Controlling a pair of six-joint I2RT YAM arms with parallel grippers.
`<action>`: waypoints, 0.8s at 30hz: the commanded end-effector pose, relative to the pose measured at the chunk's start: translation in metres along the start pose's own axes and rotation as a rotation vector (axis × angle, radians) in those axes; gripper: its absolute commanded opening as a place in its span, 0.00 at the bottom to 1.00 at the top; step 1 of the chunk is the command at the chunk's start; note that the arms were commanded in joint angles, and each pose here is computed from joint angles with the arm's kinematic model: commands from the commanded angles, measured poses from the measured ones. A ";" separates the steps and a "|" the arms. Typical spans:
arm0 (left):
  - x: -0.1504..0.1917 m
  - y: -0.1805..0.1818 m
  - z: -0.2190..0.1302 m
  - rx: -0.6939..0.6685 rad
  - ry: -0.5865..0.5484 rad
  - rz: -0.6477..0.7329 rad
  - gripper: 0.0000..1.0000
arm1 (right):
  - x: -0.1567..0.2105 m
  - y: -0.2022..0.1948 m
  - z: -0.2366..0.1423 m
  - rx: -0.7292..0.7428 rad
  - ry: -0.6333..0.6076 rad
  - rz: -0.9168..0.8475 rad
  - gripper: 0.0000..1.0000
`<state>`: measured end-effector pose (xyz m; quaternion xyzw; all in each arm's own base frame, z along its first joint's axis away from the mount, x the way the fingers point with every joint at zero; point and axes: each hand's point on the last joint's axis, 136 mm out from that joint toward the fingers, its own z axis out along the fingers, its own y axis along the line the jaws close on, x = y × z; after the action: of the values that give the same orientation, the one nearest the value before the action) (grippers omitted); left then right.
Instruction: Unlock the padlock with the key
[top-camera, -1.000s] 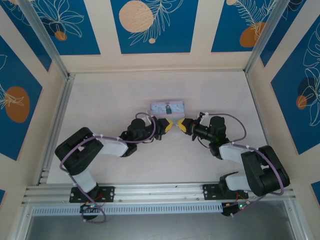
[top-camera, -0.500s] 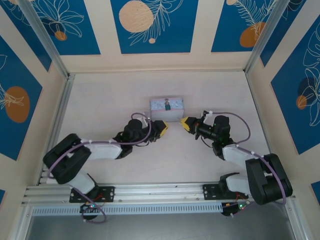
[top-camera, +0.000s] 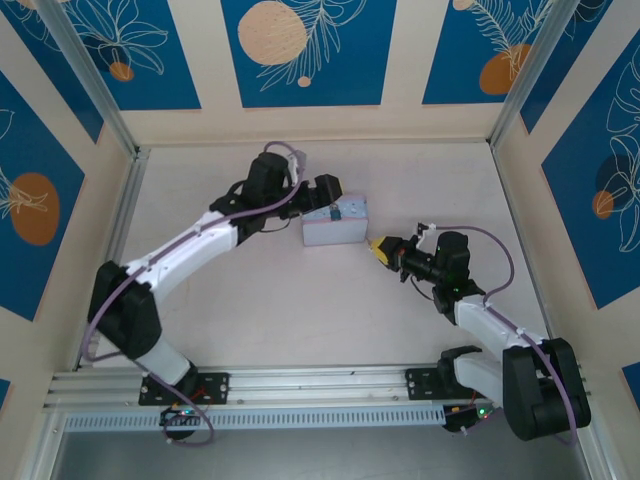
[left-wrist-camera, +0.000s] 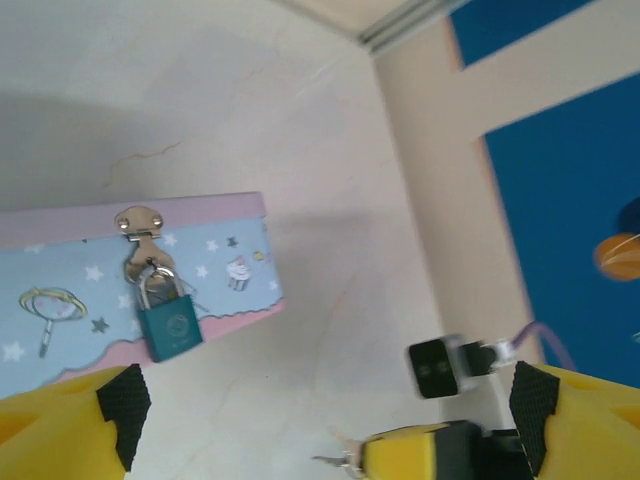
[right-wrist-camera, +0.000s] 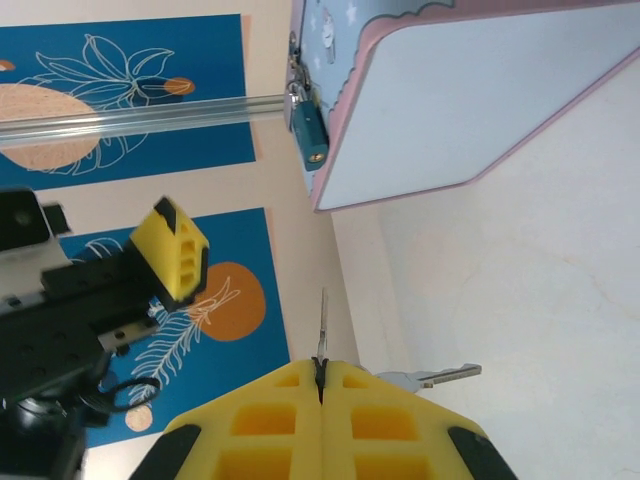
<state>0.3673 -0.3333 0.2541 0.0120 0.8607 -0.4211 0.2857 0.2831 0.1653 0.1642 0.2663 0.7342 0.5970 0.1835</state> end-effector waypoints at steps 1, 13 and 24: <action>0.039 0.039 0.013 -0.161 0.243 0.098 0.93 | -0.003 0.007 -0.002 0.000 -0.004 -0.036 0.00; 0.041 0.057 0.054 -0.259 0.280 0.154 0.92 | -0.004 -0.009 -0.012 0.029 -0.023 -0.018 0.00; 0.163 0.073 0.037 -0.243 0.302 0.044 0.93 | -0.004 -0.022 -0.043 0.057 -0.077 0.004 0.00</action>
<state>0.2960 -0.3588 0.1487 0.0974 0.9164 -0.3277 0.2080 0.2723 0.1264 0.1682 0.2917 0.7294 0.5755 0.2275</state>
